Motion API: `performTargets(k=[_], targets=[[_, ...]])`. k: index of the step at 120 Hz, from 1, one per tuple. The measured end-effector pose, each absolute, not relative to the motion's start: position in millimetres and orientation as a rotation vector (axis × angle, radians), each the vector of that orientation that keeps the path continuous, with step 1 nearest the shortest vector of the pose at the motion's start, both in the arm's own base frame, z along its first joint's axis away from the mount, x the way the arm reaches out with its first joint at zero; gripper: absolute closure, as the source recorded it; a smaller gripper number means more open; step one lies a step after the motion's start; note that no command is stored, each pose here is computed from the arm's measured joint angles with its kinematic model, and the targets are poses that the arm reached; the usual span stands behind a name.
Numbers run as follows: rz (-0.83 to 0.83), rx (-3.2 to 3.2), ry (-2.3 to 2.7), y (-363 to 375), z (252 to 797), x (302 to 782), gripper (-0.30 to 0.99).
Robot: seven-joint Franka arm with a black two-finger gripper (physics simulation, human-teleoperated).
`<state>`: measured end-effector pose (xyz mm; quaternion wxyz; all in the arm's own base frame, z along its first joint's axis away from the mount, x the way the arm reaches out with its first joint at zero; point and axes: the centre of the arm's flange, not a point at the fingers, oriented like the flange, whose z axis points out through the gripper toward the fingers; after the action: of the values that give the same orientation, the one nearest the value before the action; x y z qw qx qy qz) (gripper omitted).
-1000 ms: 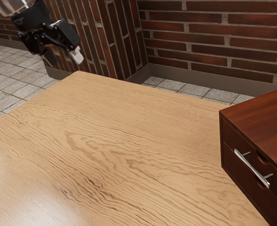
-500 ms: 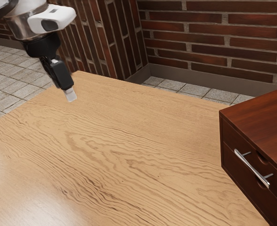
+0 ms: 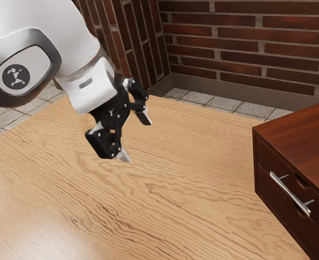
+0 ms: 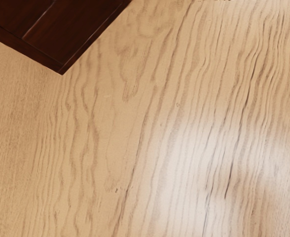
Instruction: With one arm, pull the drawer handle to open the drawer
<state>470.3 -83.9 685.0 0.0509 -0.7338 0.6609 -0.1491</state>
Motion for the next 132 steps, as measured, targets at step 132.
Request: performTargets(k=[132], targets=[[-0.62, -1.303, 2.389, -258.6, 594.1, 534.2, 0.27]])
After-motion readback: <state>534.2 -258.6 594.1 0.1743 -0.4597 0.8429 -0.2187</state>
